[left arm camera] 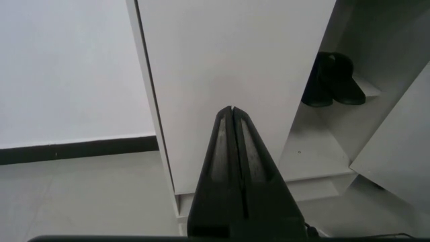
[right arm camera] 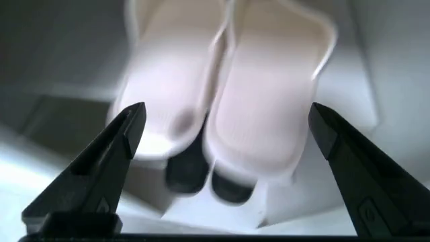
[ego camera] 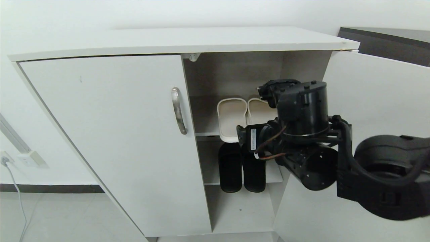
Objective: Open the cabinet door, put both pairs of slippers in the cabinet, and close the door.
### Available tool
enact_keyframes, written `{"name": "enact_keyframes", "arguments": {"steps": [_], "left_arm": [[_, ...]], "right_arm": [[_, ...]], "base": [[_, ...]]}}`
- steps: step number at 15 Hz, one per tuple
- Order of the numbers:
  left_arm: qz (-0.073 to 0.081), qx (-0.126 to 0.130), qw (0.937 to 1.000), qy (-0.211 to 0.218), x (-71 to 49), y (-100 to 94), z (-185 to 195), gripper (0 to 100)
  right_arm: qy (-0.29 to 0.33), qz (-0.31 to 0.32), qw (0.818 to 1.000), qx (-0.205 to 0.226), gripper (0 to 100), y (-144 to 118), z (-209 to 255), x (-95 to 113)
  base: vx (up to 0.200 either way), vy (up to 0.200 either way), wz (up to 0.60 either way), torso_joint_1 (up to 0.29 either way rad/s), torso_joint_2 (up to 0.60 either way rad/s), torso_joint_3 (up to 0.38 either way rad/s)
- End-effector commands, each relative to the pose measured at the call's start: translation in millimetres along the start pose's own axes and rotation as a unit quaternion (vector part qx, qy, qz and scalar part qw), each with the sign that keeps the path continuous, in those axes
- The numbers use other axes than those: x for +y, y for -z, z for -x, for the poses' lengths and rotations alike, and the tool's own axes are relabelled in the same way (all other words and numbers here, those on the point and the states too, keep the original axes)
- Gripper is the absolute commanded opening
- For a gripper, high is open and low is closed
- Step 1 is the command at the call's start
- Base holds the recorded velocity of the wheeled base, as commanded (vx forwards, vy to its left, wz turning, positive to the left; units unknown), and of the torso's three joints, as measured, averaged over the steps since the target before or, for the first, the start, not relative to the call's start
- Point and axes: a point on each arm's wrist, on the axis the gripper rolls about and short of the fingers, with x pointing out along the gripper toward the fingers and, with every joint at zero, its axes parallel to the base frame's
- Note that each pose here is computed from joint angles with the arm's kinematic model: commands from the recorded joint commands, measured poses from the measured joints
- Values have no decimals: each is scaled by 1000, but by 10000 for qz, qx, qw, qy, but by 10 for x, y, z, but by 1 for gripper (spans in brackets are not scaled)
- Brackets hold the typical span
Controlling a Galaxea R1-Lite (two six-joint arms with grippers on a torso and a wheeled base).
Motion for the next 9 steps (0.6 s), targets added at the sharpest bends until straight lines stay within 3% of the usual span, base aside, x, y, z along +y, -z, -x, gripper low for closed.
{"name": "enact_keyframes", "arguments": {"steps": [1, 9], "left_arm": [[4, 1, 10000, 1, 0, -3, 0, 0], [4, 8, 10000, 1, 0, 1, -1, 0]], "right_arm": [[-343, 14, 9994, -13, 0, 139, 226, -16], [-962, -101, 9952, -147, 0, 640, 109, 19]], "base": [[0, 0, 0, 0, 0, 0], [0, 0, 0, 0, 0, 0]]}}
